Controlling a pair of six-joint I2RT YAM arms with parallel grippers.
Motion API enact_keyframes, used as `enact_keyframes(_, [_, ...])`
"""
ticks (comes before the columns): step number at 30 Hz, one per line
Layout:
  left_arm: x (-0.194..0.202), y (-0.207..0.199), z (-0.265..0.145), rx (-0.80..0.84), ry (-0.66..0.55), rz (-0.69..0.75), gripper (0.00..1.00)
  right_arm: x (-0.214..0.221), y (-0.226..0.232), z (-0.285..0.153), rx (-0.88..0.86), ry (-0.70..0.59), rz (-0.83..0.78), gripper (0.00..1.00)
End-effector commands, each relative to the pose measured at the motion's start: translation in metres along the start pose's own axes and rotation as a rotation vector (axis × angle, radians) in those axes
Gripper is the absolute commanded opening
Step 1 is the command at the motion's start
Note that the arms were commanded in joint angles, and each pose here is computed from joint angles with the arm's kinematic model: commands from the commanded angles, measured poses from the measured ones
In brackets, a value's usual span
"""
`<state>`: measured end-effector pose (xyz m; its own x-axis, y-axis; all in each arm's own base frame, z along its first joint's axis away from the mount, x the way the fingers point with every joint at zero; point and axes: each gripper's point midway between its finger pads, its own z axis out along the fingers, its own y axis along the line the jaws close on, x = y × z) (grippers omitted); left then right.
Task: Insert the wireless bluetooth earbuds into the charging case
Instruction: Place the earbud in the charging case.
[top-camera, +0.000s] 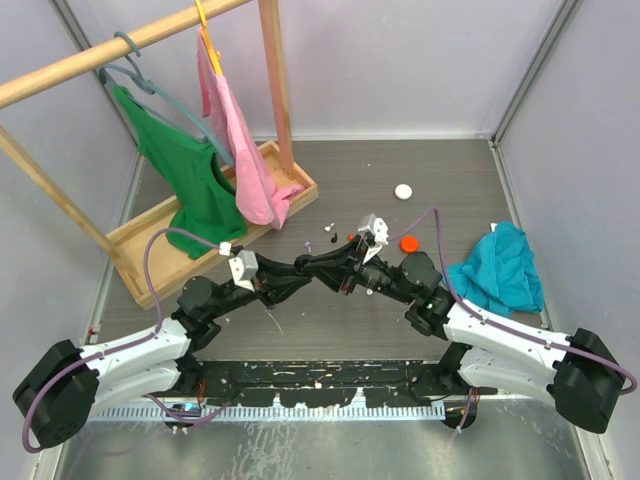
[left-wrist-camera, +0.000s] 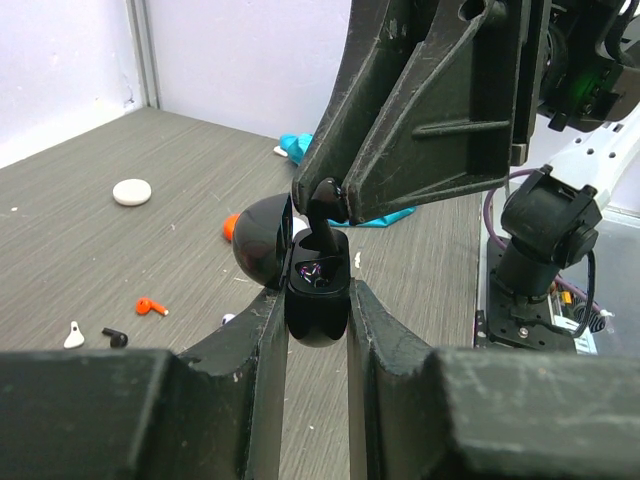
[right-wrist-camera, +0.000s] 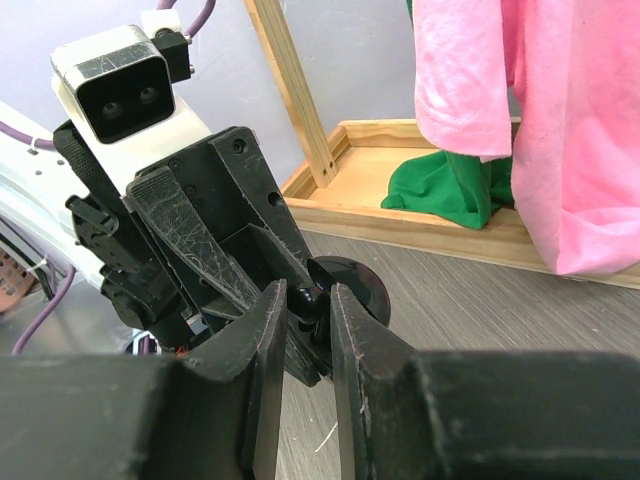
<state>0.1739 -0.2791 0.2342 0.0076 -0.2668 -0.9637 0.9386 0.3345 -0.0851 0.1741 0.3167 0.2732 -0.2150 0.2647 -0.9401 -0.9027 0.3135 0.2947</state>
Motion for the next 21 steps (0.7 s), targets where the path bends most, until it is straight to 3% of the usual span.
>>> enact_keyframes(1, [-0.043, -0.002, 0.009, 0.004, -0.127, 0.042, 0.00, -0.021, 0.017, 0.004, -0.073, -0.064, -0.010, 0.19])
enact_keyframes(21, [-0.056, -0.003, 0.003, -0.009, -0.178, 0.054, 0.00, -0.005, 0.011, 0.001, -0.058, -0.033, -0.008, 0.24])
